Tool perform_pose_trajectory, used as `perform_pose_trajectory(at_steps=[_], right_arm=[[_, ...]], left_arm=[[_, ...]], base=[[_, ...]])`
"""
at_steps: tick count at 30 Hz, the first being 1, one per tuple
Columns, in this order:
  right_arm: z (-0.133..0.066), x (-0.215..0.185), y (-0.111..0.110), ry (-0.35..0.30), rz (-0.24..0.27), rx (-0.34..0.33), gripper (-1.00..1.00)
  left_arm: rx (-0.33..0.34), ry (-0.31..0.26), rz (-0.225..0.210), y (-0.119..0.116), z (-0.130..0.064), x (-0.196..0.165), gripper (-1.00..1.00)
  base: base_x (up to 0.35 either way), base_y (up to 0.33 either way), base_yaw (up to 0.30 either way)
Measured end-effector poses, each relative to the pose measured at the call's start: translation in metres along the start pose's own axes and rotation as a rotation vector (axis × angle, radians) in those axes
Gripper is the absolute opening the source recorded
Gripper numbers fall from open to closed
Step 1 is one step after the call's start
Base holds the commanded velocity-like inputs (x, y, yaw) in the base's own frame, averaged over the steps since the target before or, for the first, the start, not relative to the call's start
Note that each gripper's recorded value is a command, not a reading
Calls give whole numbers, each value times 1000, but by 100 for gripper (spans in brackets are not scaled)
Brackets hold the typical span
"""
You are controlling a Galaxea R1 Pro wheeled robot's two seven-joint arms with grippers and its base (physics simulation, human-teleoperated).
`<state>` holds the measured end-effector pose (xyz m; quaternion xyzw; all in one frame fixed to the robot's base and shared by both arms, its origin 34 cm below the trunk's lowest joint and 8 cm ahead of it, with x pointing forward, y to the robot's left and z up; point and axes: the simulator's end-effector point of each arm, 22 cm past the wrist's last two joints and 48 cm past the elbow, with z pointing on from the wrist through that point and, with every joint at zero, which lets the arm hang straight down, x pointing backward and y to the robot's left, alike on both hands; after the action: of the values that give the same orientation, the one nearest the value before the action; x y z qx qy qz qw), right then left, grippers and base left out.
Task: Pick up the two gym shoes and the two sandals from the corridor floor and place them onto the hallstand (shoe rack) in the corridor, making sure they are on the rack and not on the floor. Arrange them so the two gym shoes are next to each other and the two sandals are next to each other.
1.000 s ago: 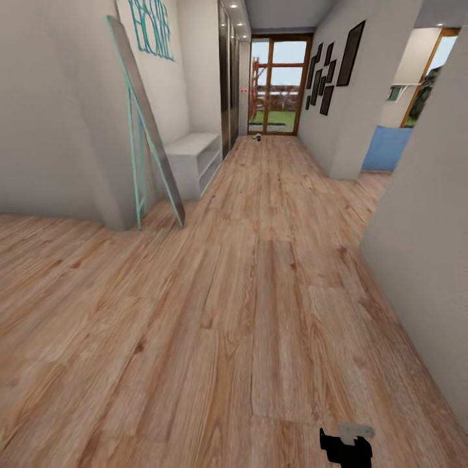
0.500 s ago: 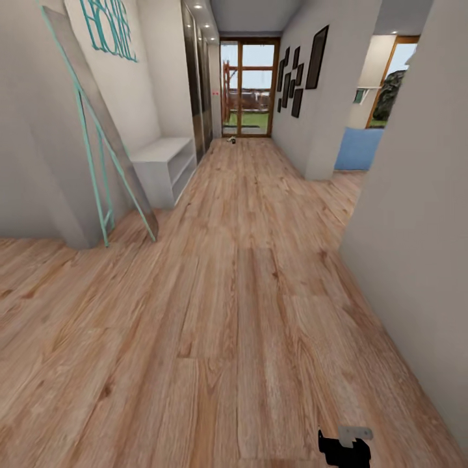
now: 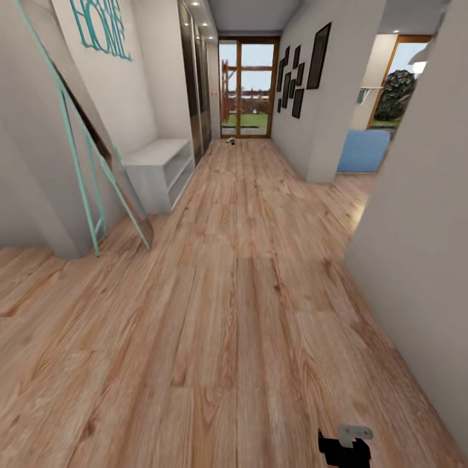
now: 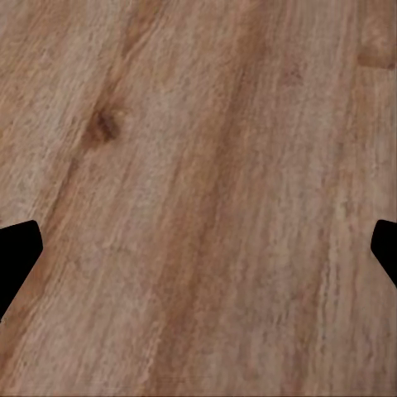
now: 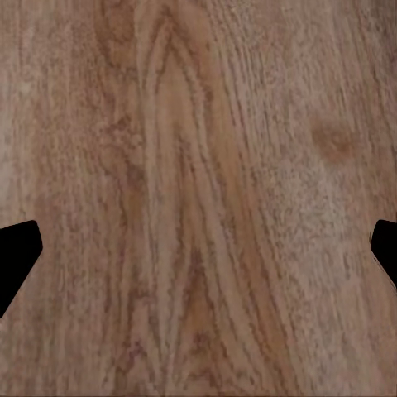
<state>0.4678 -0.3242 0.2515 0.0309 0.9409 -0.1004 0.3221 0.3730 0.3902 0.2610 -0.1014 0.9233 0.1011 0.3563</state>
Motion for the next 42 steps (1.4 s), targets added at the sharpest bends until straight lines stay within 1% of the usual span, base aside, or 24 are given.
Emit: perform_pose_trajectory(at_steps=[17,42], right_arm=[[0,-1,0,-2,-1,1,100],[-4,-18,-1,-36,7,1,100]], left_arm=[[0,-2,-1,0,0,-1,100],[4,-36,-10,-2,0,-16,100]], base=[[339,0,0],[339,0,0]])
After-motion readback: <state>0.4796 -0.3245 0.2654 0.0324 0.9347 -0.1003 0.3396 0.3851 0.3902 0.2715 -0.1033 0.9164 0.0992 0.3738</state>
